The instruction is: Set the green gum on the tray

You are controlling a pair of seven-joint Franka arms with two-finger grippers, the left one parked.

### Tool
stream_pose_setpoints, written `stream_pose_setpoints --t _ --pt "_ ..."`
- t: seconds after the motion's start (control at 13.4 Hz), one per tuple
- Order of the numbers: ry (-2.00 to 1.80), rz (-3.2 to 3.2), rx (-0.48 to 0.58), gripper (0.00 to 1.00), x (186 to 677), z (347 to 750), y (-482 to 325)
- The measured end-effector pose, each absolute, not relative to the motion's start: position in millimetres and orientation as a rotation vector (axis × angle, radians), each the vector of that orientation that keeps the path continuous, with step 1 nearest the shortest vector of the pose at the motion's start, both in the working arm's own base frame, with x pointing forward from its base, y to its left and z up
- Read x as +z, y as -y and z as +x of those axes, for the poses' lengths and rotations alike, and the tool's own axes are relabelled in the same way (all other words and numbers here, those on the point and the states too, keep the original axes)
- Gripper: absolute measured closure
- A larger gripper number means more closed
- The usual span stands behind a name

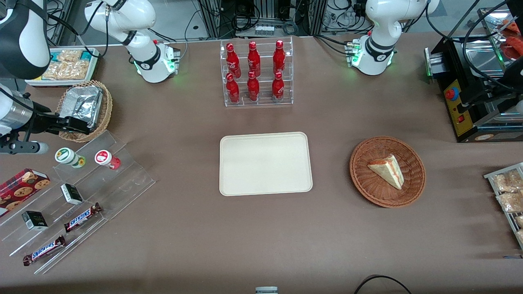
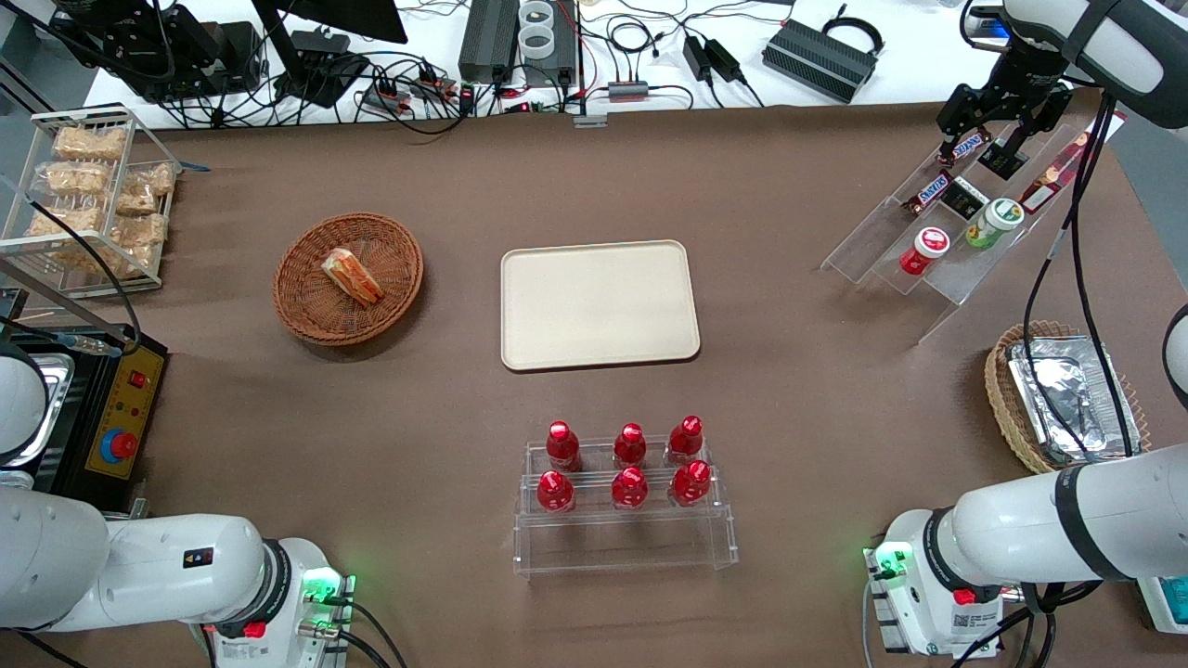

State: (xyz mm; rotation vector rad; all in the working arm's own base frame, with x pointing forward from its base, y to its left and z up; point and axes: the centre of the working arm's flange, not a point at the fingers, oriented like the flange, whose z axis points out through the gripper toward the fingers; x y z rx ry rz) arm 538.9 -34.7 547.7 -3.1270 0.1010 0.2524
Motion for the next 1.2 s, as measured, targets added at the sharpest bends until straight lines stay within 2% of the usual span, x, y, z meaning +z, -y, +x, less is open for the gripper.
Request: stream_pose_setpoints --t 0.37,0.6,1.2 --pt "-0.037 -3.127 0.26 0.0 545 540 27" --pt "0.2 -3.099 0.279 0.0 526 538 45" --pt "1.116 -2.921 0.045 0.0 476 539 135"
